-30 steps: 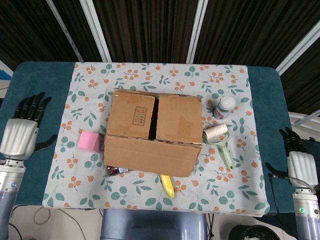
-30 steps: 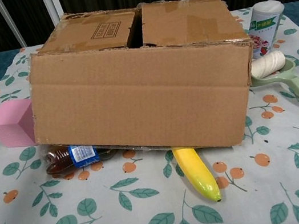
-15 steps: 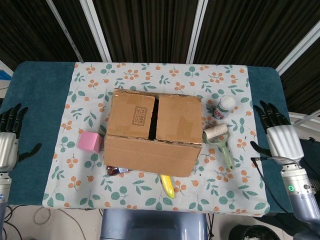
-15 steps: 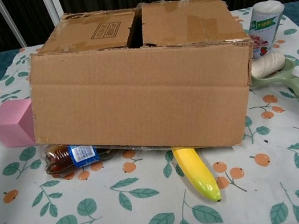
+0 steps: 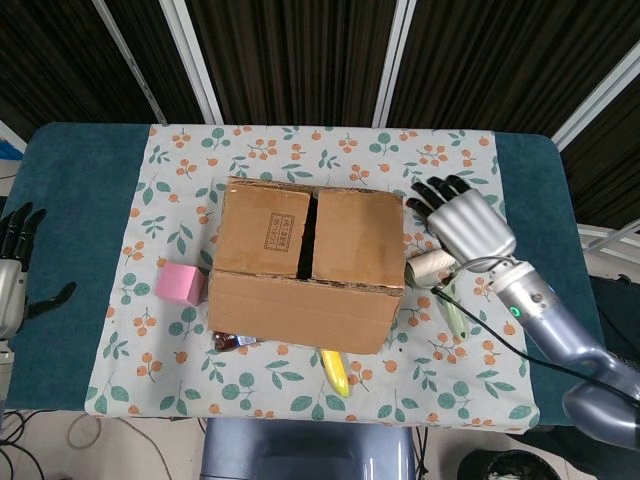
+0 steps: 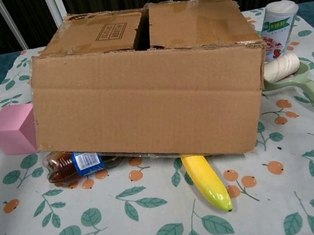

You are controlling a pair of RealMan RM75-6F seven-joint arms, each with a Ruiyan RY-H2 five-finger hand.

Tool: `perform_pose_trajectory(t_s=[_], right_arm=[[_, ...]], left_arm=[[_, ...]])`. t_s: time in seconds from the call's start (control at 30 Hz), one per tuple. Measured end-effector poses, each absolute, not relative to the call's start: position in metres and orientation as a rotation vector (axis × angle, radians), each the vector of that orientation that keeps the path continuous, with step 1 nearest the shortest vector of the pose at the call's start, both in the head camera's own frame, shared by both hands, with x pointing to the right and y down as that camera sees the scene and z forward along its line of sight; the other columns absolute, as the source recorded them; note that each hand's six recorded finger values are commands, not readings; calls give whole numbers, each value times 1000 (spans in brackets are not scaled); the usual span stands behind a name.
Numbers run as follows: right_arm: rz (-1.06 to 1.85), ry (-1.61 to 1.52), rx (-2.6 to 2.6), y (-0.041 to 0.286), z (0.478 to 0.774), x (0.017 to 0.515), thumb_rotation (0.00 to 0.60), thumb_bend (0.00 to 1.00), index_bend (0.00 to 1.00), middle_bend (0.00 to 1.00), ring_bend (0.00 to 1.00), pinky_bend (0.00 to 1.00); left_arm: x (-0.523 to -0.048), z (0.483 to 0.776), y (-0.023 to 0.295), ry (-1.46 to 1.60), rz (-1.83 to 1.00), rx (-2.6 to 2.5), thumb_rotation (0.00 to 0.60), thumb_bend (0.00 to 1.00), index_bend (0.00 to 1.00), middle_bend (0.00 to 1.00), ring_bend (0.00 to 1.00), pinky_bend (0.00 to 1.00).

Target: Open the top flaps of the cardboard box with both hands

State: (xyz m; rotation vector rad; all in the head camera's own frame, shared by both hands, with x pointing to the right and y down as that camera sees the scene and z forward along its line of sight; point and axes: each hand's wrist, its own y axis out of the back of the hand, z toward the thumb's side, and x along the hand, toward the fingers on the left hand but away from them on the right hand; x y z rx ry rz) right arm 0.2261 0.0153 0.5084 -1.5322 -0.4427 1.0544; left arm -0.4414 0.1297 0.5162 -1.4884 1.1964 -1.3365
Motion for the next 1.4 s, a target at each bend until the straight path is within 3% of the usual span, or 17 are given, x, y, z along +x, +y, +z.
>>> perform_pose_trajectory(t_s=[0.53, 0.93, 1.4], right_arm=[[915, -195, -1571, -11, 557, 100, 600, 1000, 333, 250, 225, 261], [886, -58, -1548, 3, 588, 70, 600, 1000, 337, 253, 225, 261], [876, -5, -1525, 10, 600, 63, 600, 1000, 348, 253, 222, 261]], left_arm=[[-450, 516, 124, 1225, -1350, -1488, 600, 155, 21, 0, 15, 82], [-453, 517, 122, 1263, -1353, -1512, 600, 156, 22, 0, 15, 83], [-453, 517, 121, 1274, -1353, -1527, 600, 166, 22, 0, 15, 84]])
